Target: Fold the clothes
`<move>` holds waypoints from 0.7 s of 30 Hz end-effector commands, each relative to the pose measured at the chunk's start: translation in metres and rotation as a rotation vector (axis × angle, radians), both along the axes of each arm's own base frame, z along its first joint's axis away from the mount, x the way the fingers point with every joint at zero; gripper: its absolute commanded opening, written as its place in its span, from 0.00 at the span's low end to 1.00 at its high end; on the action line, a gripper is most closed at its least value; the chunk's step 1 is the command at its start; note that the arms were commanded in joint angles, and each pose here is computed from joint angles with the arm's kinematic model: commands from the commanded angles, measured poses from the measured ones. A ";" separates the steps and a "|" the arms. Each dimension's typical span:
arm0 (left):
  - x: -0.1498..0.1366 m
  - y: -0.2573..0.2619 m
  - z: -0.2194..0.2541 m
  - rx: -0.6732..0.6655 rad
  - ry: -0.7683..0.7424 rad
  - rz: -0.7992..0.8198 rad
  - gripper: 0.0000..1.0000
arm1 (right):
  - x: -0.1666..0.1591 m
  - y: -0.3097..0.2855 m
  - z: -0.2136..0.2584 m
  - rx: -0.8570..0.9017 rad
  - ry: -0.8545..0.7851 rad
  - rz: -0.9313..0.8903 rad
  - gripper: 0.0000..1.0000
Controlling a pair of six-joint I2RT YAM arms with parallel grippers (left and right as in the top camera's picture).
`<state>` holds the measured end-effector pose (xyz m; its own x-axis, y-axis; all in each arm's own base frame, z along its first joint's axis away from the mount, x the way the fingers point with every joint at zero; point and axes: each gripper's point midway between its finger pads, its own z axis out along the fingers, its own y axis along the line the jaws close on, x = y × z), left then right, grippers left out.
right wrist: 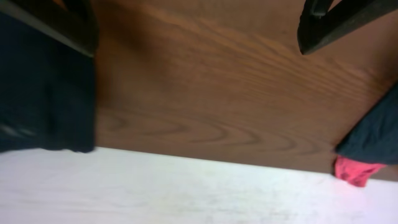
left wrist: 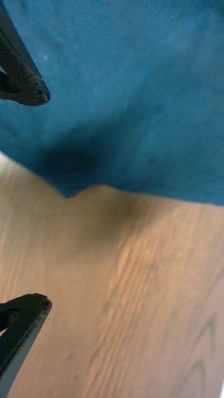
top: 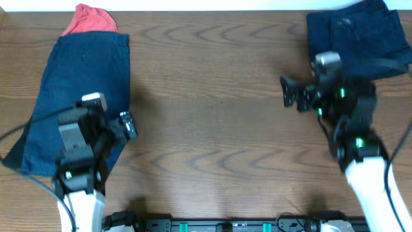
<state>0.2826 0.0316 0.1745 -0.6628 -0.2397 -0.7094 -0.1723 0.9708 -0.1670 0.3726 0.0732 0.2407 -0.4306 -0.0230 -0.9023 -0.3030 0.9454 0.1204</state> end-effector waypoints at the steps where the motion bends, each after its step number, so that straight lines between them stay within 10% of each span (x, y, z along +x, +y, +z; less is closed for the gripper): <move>1: 0.021 -0.006 0.012 -0.040 0.055 -0.054 0.98 | 0.025 0.017 0.008 0.009 0.047 0.114 0.99; 9: 0.069 0.003 0.018 -0.083 0.290 -0.058 0.98 | 0.062 0.023 -0.006 -0.042 0.201 0.169 0.99; 21: 0.143 0.038 0.002 -0.043 0.193 -0.037 0.98 | 0.063 0.025 -0.010 -0.037 0.217 0.172 0.99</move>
